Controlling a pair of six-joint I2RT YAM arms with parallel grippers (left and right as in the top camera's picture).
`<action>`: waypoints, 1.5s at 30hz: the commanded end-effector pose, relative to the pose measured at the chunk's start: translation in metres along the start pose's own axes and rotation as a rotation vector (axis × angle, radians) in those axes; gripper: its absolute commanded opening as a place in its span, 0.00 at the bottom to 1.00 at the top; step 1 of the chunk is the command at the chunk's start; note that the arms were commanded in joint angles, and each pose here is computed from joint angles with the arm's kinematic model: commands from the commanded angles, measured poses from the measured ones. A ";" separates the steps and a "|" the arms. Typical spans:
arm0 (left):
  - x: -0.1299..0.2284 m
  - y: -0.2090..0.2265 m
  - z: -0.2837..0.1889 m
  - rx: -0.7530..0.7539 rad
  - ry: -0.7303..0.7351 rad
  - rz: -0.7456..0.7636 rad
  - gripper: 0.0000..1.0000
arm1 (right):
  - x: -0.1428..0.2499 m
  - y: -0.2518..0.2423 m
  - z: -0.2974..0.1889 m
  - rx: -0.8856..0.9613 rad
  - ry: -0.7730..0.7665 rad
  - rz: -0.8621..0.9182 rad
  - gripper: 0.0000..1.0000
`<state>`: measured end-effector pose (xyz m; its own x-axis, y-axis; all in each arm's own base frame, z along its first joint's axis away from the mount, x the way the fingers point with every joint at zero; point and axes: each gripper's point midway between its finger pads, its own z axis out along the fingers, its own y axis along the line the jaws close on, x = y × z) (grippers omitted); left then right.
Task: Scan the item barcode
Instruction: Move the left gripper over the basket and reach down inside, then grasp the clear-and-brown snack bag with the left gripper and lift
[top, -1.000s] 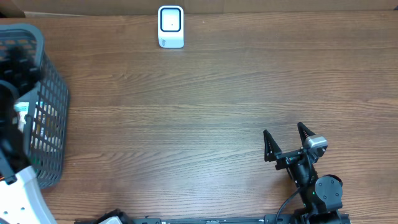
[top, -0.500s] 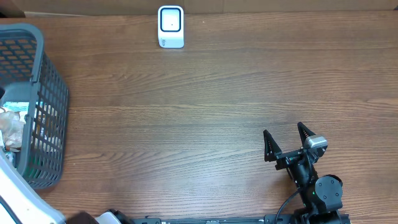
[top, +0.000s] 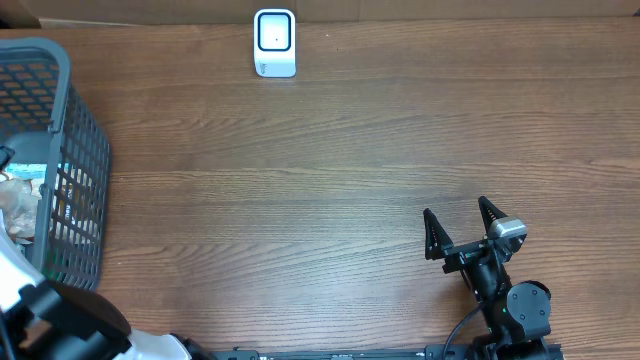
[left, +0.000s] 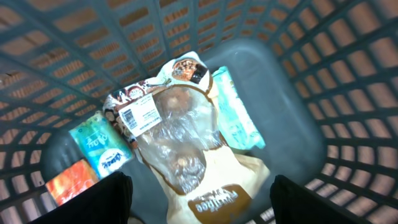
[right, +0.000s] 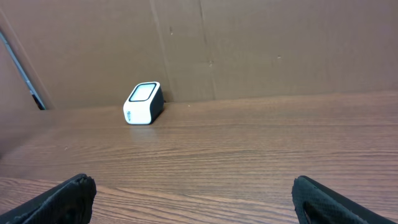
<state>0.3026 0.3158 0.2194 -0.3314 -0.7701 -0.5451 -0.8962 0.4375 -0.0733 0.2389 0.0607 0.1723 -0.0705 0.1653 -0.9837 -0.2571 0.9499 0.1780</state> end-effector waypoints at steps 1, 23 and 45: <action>0.001 0.002 0.021 -0.038 0.017 -0.004 0.75 | 0.002 -0.001 0.000 0.000 -0.005 -0.004 1.00; 0.039 -0.002 0.119 -0.132 0.169 0.001 0.74 | 0.002 -0.001 0.000 0.000 -0.005 -0.004 1.00; 0.071 -0.015 0.146 -0.129 0.268 0.050 0.04 | 0.002 -0.001 0.000 0.000 -0.005 -0.004 1.00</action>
<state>0.3331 0.3297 0.0588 -0.4207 -0.8489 -0.3198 -0.9047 0.4187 0.0787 0.2389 0.0607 0.1724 -0.0701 0.1653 -0.9837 -0.2571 0.9498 0.1780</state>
